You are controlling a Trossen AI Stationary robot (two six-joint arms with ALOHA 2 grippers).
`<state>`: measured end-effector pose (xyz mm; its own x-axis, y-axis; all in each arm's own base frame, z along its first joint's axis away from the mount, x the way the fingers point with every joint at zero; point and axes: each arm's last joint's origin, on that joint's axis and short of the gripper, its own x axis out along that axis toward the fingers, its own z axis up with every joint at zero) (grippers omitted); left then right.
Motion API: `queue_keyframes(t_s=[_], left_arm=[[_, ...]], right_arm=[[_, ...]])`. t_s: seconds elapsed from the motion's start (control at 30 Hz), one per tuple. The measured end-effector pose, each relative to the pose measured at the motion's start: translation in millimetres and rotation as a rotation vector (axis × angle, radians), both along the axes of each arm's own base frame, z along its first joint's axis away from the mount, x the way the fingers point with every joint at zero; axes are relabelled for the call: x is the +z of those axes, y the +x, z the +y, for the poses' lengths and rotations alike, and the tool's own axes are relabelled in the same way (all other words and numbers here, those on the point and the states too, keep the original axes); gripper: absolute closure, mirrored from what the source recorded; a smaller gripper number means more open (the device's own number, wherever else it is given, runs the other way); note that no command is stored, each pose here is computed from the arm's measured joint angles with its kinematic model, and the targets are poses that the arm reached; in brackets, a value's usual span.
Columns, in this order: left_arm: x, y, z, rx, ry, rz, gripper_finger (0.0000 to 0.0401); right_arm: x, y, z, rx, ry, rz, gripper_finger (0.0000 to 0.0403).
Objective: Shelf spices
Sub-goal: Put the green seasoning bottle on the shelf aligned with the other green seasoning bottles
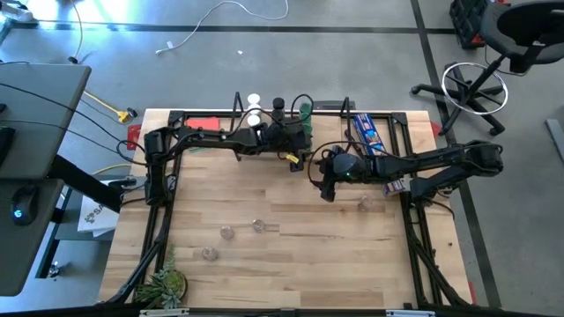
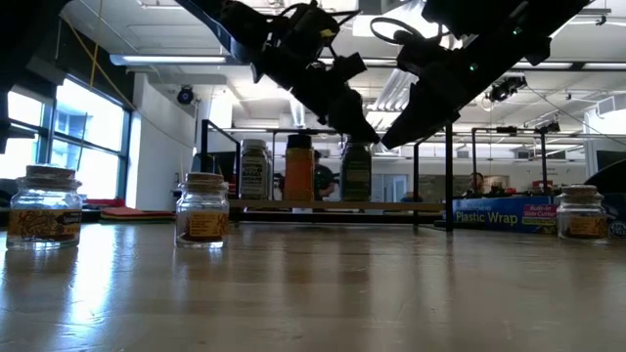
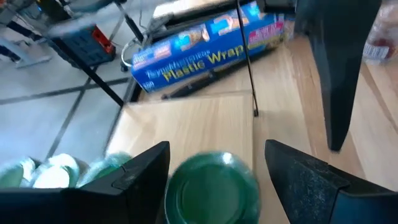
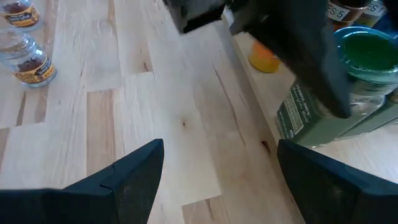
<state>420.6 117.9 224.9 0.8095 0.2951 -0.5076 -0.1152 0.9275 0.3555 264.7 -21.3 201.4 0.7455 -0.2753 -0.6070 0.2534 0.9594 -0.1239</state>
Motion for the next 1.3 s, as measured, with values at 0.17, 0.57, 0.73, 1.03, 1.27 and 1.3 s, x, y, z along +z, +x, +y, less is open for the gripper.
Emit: queue_keyframes(t_s=[0.17, 0.57, 0.73, 1.03, 1.27, 1.3], left_arm=[[12, 3, 1, -0.006, 0.026, -0.004, 0.0141], [78, 0, -25, 0.046, 0.111, 0.015, 0.0141], [121, -26, -65, 0.164, 0.249, 0.060, 0.0141], [160, -85, -125, 0.282, 0.205, 0.064, 0.0141], [165, -98, -153, 0.293, 0.172, 0.030, 0.0142], [164, -98, -156, 0.294, 0.181, 0.029, 0.0142]], right_arm=[[0, 0, 0, 0.002, -0.003, -0.006, 0.0094], [0, 0, -18, 0.035, -0.018, 0.002, 0.0130], [-12, 10, -34, 0.127, 0.046, -0.027, 0.0178], [-40, 24, -45, 0.113, 0.011, 0.009, 0.0232], [-40, 22, -55, 0.091, -0.023, 0.016, 0.0238], [-40, 21, -57, 0.088, -0.028, 0.018, 0.0238]])
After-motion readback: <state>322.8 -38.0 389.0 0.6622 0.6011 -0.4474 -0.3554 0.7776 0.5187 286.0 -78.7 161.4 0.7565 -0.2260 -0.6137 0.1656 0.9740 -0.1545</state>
